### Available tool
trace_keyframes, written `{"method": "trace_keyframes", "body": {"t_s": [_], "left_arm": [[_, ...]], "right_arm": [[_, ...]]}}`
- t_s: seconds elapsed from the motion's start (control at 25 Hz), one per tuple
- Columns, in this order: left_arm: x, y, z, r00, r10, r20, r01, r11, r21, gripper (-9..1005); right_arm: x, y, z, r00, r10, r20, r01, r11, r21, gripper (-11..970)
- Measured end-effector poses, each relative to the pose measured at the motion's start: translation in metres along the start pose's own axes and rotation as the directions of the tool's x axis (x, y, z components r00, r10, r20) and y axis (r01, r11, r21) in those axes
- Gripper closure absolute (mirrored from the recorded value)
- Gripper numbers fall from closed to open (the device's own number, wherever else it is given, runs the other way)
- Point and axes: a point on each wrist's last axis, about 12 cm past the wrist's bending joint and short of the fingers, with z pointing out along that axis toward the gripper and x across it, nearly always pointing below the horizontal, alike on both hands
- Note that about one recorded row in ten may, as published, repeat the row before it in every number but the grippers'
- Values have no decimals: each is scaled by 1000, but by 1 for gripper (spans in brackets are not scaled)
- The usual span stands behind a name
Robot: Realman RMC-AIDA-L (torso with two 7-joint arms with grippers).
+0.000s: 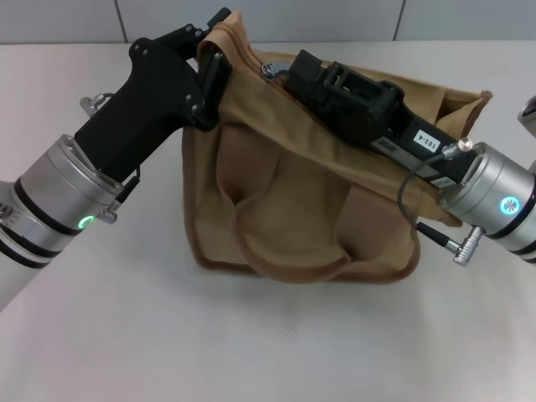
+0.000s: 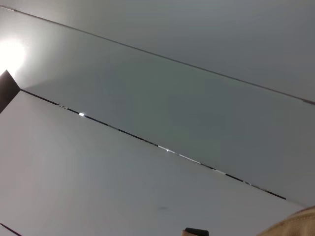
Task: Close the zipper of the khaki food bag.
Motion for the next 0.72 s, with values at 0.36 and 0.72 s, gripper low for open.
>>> {"method": "trace_keyframes", "body": {"t_s": [0.36,0.72], "left_arm": [[0,-2,7,1000,-9,12,9,1000,21,962],[-2,-2,8,1000,-10,21,9,999,30,961]], "right_arm": [[-2,-5,6,1000,-7,-6,7,999,45,607],[-5,-5,14,999,-47,-20,48,998,39,605]]}}
